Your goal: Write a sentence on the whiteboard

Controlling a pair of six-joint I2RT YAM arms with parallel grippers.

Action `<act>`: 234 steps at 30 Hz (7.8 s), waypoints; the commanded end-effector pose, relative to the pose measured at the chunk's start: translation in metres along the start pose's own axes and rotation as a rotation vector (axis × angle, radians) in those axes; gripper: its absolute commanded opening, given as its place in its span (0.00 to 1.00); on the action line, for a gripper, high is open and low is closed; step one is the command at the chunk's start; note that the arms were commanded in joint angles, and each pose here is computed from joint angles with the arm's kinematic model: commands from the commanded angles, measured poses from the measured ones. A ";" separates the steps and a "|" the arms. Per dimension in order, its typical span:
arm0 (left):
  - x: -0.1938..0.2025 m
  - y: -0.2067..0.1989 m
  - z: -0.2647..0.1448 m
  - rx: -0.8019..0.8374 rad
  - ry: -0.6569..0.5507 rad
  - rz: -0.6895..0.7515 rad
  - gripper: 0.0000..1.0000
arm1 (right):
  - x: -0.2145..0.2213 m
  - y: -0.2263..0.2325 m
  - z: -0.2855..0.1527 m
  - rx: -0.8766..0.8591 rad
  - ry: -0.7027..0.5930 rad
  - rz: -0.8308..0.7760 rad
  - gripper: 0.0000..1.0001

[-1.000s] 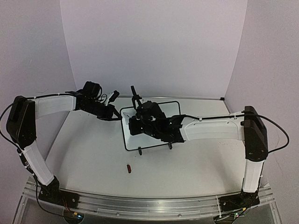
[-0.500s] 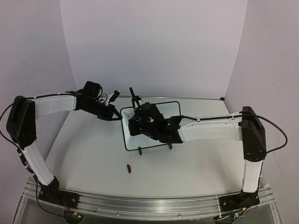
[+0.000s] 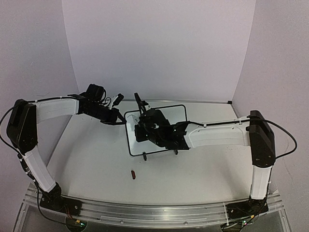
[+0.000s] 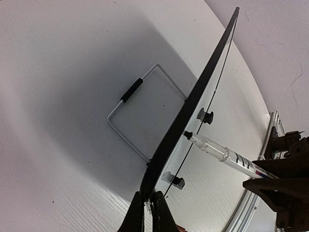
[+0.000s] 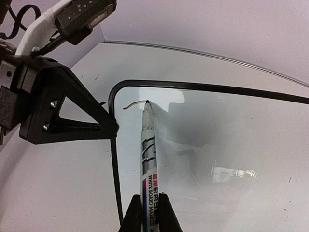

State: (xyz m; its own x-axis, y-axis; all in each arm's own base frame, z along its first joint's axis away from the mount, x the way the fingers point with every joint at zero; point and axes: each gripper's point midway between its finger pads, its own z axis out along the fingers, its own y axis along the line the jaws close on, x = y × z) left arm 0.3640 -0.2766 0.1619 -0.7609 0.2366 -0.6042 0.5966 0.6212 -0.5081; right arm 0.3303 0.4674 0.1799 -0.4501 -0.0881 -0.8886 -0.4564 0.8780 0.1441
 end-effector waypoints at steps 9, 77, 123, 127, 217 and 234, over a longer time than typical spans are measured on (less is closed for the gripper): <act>-0.004 -0.006 -0.002 -0.010 0.008 0.035 0.00 | -0.038 0.011 -0.035 -0.115 -0.101 0.006 0.00; -0.006 -0.006 -0.003 -0.018 0.006 0.032 0.00 | 0.024 0.002 -0.016 -0.053 0.077 -0.039 0.00; -0.006 -0.007 -0.004 -0.020 0.004 0.035 0.00 | -0.001 -0.005 -0.022 -0.085 -0.026 0.040 0.00; -0.006 -0.007 -0.004 -0.020 0.004 0.035 0.00 | 0.002 -0.005 -0.018 -0.088 -0.014 0.041 0.00; -0.006 -0.006 -0.003 -0.020 0.010 0.033 0.00 | 0.004 -0.011 -0.009 -0.053 0.018 -0.026 0.00; -0.006 -0.004 -0.003 -0.029 0.010 0.031 0.00 | -0.011 -0.014 -0.026 -0.074 -0.036 0.005 0.00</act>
State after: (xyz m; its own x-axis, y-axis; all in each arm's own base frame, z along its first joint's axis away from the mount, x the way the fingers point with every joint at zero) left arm 0.3629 -0.2767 0.1622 -0.7651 0.2433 -0.5961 0.5914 0.6316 -0.5013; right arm 0.3161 0.4421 0.1787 -0.4559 -0.1095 -0.8832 -0.5158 0.8412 0.1620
